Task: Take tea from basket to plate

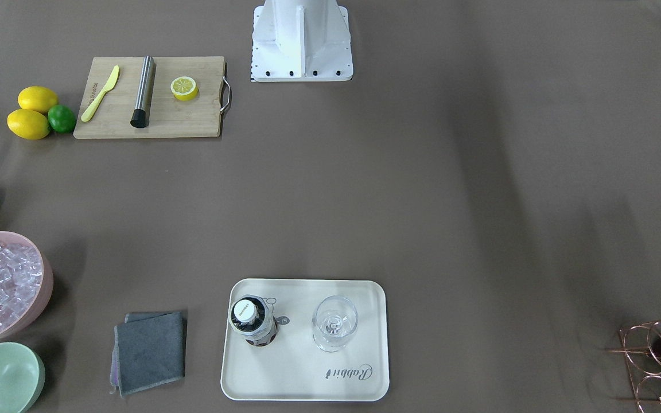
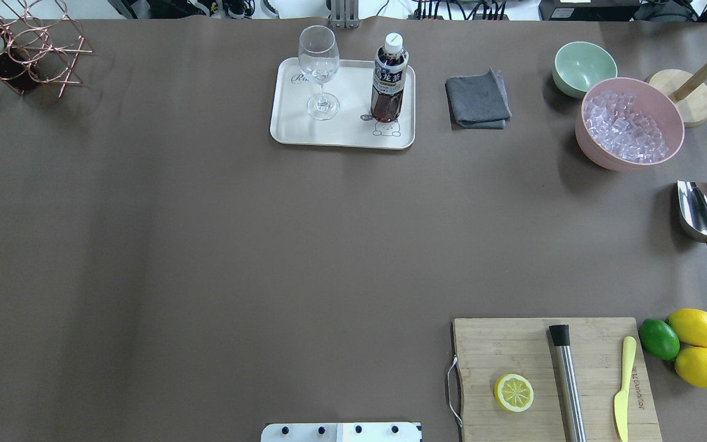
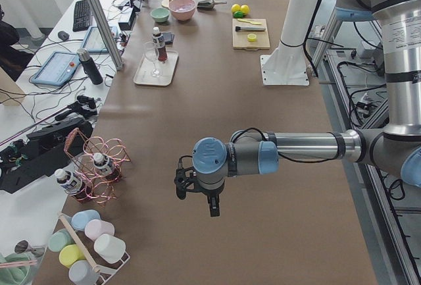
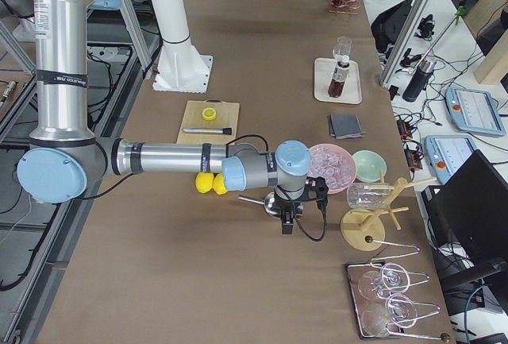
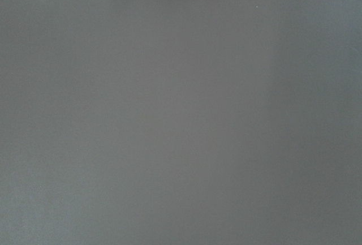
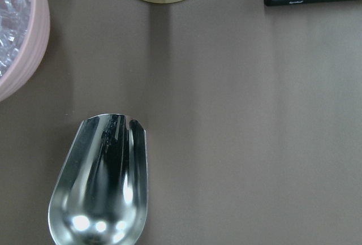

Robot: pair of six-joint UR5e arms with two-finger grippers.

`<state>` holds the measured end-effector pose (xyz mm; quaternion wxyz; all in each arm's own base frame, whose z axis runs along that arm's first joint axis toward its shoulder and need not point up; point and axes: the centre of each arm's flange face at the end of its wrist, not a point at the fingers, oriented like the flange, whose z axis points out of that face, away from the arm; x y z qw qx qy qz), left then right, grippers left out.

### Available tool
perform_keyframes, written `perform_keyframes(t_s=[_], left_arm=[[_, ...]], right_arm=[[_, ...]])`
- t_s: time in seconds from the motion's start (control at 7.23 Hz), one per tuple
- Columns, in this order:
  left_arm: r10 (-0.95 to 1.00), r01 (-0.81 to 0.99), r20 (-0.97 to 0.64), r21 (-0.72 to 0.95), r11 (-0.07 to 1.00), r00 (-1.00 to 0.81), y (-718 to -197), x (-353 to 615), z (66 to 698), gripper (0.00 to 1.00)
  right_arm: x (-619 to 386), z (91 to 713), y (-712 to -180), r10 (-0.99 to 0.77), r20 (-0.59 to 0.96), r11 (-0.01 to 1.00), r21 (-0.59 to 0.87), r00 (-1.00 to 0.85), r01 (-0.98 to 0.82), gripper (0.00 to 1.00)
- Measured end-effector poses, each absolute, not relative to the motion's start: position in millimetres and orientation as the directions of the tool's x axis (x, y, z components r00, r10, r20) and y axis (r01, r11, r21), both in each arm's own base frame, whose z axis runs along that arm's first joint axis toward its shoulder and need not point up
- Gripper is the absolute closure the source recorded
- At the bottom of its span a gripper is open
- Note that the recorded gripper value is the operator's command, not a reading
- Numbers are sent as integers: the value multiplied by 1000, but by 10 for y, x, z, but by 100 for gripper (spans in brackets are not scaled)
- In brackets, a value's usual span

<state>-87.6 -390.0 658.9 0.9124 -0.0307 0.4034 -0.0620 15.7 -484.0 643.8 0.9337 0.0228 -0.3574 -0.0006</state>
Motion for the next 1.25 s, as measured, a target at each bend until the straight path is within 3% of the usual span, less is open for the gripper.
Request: perform_keyframes(t_s=[1.25], left_arm=[[-150,90,-732,-121,989,665,-3850,-872,6639,2]], right_arm=[[156,6444,-4848,-14,667,999,40,745,-17,0]])
